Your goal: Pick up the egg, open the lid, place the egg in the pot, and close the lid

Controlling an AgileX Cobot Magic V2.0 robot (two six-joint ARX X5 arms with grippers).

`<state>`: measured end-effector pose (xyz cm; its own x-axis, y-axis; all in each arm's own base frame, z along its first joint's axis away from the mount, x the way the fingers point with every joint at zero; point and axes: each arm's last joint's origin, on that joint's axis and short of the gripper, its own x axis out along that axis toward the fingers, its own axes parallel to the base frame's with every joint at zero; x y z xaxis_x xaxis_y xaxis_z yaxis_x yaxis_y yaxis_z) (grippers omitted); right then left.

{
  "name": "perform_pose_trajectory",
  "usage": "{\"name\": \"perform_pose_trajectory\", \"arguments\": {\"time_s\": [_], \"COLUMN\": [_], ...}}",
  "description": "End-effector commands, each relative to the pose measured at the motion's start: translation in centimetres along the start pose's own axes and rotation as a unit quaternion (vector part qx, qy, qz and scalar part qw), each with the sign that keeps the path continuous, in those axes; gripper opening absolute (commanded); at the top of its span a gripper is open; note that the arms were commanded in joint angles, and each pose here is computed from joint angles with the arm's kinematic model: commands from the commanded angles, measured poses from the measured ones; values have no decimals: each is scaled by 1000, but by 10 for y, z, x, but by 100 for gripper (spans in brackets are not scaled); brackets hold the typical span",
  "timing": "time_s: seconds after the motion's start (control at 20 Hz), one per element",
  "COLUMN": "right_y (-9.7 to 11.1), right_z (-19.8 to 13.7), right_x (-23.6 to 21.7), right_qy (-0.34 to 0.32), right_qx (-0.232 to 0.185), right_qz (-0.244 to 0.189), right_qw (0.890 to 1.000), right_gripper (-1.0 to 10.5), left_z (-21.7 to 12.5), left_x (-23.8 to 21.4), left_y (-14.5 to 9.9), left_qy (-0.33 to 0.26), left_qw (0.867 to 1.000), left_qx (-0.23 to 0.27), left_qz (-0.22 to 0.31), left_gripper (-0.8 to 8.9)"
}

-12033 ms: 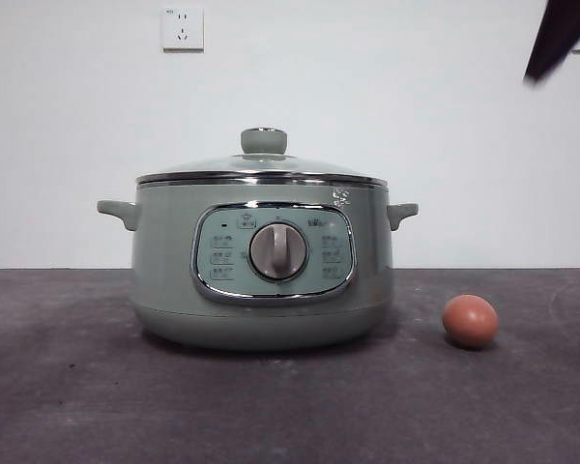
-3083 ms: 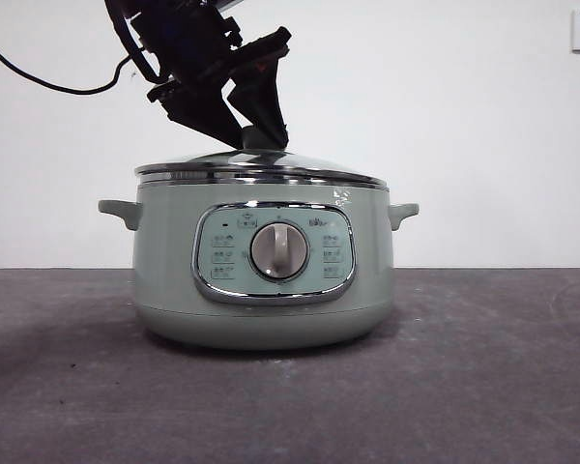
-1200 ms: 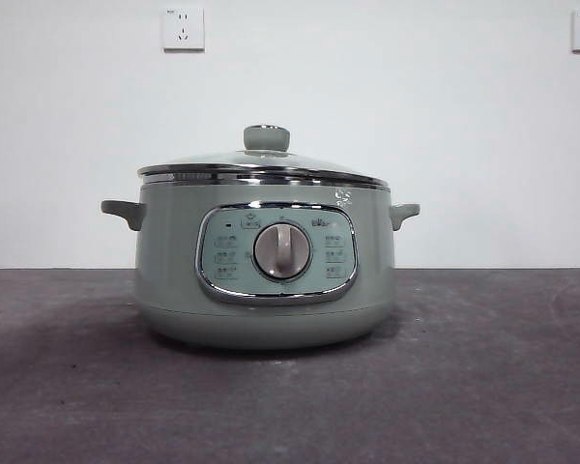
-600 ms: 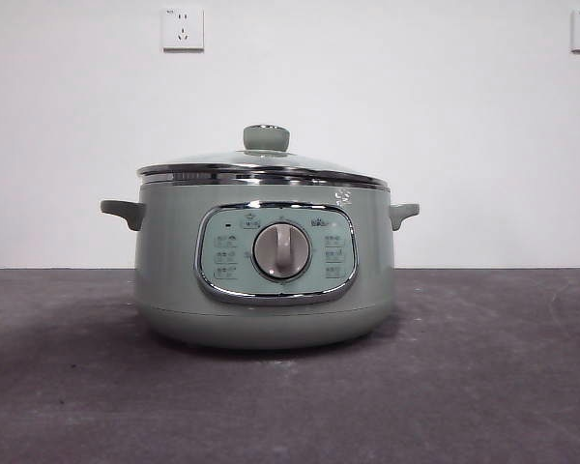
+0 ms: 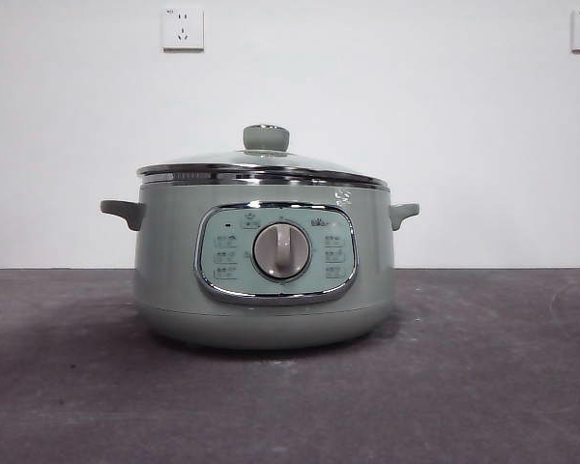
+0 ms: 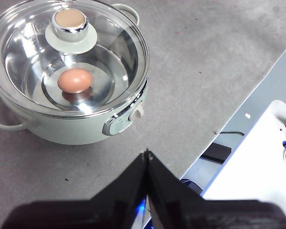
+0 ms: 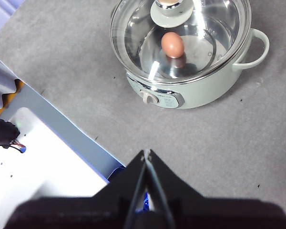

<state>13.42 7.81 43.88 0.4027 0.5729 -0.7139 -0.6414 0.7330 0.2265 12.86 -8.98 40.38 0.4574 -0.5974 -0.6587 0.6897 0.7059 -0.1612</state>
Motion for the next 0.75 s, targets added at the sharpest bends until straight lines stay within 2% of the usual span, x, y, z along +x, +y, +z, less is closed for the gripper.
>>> {"name": "perform_pose_trajectory", "arguments": {"time_s": [0.05,0.2,0.3,0.4,0.5,0.6,0.7,0.75], "right_y": [0,0,0,0,0,0,0,0], "right_z": [-2,-2,-2,-2,-2,-2,-2,-2], "right_x": [0,0,0,0,0,0,0,0], "right_qy": [8,8,8,8,8,8,8,8], "right_qx": [7,7,7,7,7,7,7,7], "right_qz": [0,0,-1,-1,-1,-1,-1,-1], "right_qw": [1000,1000,1000,1000,1000,1000,1000,1000], "right_gripper": [1,1,1,1,1,1,1,1], "left_z": [4,6,7,-2,-24,-53,-84,-97], "left_x": [0,-15,-32,-46,-49,-41,-25,-15], "left_y": [1,10,17,24,31,37,42,45], "left_qy": [-22,-76,-160,-261,-346,-396,-408,-405], "left_qw": [1000,993,976,944,901,866,851,851], "left_qx": [7,58,91,102,113,124,123,120], "left_qz": [3,69,113,173,236,281,306,313], "left_gripper": [-3,-3,-3,-3,-3,-3,-3,-3]}}
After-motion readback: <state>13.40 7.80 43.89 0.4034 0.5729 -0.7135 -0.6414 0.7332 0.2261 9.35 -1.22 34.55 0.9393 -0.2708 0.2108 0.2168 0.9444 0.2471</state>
